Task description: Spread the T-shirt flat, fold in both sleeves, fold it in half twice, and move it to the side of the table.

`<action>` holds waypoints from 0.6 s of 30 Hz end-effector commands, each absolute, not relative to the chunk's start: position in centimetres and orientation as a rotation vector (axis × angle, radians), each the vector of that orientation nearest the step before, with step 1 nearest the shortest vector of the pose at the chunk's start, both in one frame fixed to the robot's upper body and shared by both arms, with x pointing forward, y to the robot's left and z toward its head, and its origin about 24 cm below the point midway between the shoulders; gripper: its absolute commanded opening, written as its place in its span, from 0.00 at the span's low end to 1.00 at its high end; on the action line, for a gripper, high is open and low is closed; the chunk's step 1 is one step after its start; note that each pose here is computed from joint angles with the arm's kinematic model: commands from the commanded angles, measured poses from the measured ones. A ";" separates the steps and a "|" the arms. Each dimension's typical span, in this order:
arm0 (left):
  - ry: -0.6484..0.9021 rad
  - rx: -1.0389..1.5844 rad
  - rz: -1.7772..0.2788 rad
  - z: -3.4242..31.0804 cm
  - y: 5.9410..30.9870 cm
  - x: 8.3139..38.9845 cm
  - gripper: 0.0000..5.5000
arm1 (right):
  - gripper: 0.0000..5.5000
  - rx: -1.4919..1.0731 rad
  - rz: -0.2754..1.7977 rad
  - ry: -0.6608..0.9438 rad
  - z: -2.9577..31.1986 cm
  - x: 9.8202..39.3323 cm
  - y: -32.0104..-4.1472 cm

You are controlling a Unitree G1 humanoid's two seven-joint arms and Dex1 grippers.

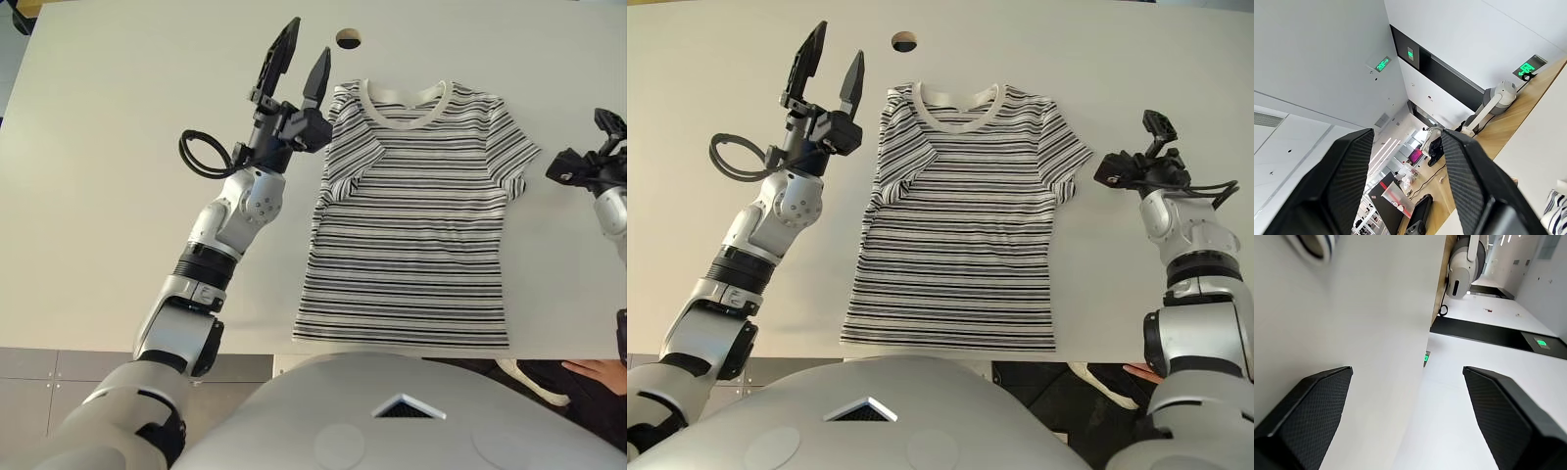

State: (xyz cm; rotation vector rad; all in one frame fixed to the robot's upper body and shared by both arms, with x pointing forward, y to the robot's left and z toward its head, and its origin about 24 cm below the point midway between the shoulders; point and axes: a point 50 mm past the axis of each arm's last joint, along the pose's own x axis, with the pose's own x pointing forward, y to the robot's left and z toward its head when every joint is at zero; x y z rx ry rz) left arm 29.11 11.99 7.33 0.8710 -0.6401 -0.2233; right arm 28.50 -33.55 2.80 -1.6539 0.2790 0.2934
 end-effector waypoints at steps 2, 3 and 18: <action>-0.632 0.880 -0.229 7.4 12.4 29.0 0.46 | 0.77 -1.672 0.507 0.236 2.0 28.3 -31.5; -0.629 0.880 -0.233 7.3 12.4 29.0 0.46 | 0.77 -1.673 0.534 0.211 2.1 28.4 -31.1; -0.605 0.893 -0.300 6.4 11.6 28.8 0.47 | 0.70 -1.682 0.628 0.162 2.5 28.2 -30.2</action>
